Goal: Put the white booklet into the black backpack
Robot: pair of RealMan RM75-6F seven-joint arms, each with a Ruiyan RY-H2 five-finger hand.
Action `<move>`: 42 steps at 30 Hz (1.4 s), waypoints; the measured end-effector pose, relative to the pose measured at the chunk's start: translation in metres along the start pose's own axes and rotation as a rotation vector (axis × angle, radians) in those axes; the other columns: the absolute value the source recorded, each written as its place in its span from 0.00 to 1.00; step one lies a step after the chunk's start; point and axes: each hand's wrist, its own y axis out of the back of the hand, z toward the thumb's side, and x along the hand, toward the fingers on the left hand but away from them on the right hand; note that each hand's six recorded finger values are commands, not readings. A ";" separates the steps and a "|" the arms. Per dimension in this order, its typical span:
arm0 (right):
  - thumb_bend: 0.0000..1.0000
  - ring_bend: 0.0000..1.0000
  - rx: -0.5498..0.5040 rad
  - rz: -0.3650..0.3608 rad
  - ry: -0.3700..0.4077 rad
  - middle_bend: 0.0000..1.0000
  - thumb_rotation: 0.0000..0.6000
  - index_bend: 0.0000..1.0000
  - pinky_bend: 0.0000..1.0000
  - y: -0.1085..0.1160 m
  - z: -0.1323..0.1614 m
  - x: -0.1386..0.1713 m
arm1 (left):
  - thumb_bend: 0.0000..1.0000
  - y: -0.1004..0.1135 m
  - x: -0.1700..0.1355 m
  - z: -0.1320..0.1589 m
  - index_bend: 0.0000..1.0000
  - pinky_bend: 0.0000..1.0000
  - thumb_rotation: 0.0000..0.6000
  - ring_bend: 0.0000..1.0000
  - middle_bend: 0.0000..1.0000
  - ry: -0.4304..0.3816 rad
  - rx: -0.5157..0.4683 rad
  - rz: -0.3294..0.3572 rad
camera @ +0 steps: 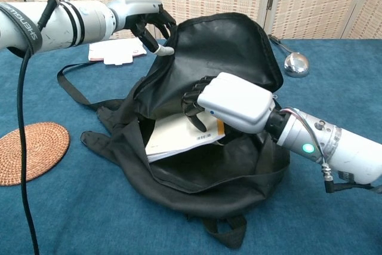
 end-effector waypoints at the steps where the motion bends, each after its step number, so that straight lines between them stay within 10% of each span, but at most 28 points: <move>1: 0.61 0.35 0.010 0.003 0.002 0.39 1.00 0.75 0.21 0.000 0.000 -0.002 | 0.44 0.000 0.000 0.000 0.56 0.05 1.00 0.25 0.32 -0.001 -0.001 0.001; 5: 0.61 0.27 0.040 0.020 -0.005 0.30 1.00 0.65 0.12 -0.004 -0.002 -0.003 | 0.44 0.001 -0.001 -0.001 0.55 0.04 1.00 0.25 0.32 -0.001 -0.002 0.001; 12: 0.61 0.09 0.085 0.063 -0.056 0.07 1.00 0.16 0.00 -0.014 -0.010 0.007 | 0.44 0.002 -0.003 -0.002 0.55 0.04 1.00 0.24 0.32 -0.002 0.004 -0.001; 16: 0.46 0.05 0.072 0.063 -0.088 0.01 1.00 0.03 0.00 -0.014 -0.014 0.019 | 0.44 0.002 -0.004 -0.003 0.54 0.04 1.00 0.24 0.32 -0.002 0.002 0.001; 42: 0.41 0.08 0.102 0.050 -0.145 0.06 1.00 0.03 0.00 0.045 -0.017 0.125 | 0.42 -0.004 -0.025 0.004 0.49 0.03 1.00 0.22 0.29 -0.048 0.018 -0.022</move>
